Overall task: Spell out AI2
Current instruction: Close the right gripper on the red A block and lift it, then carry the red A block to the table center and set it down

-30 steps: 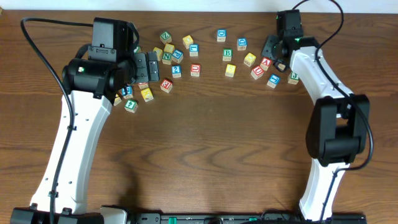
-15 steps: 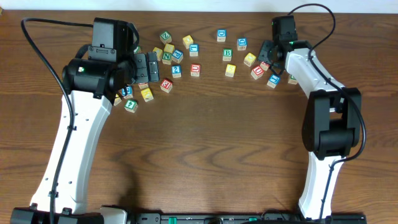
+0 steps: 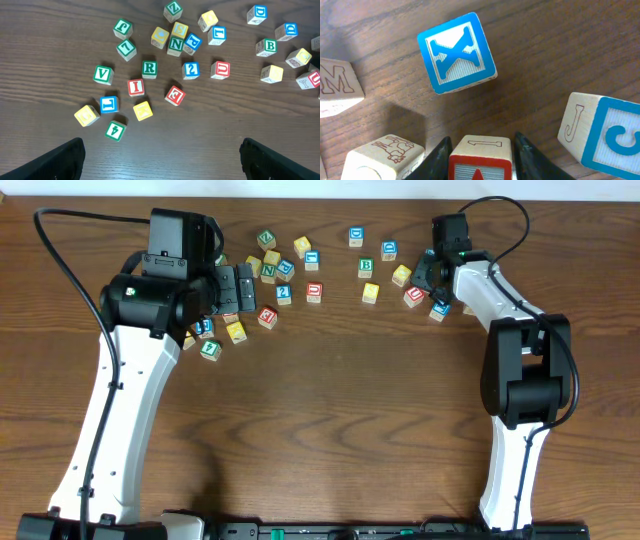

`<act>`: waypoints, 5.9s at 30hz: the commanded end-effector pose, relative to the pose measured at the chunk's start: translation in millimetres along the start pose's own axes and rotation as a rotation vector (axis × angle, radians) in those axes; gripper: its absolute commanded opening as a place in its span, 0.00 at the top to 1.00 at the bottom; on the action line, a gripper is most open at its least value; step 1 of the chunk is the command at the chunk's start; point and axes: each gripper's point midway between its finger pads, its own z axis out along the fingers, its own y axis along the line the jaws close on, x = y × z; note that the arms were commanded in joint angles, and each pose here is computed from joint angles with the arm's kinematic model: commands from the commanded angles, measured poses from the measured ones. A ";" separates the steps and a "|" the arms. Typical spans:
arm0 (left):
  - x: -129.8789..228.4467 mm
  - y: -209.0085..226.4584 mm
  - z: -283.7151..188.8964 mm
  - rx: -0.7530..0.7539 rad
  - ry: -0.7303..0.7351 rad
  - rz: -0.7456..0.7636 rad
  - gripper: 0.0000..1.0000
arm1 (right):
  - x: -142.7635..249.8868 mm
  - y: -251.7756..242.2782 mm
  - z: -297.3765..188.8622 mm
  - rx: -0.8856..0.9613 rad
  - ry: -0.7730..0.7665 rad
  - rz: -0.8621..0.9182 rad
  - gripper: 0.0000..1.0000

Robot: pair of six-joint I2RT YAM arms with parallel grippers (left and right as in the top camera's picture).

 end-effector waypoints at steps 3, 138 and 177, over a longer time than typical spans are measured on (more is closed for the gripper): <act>-3.3 2.1 -0.1 -0.012 -0.006 0.015 0.02 | -7.1 1.2 -9.1 -0.002 -0.009 0.000 0.71; -16.8 -0.8 -0.7 -0.001 -0.061 0.014 0.03 | 210.6 177.9 -96.1 -0.040 0.172 -0.369 0.83; -12.1 0.3 -0.5 -0.005 -0.042 0.015 0.02 | 186.1 188.0 -96.1 -0.059 0.120 -0.402 0.59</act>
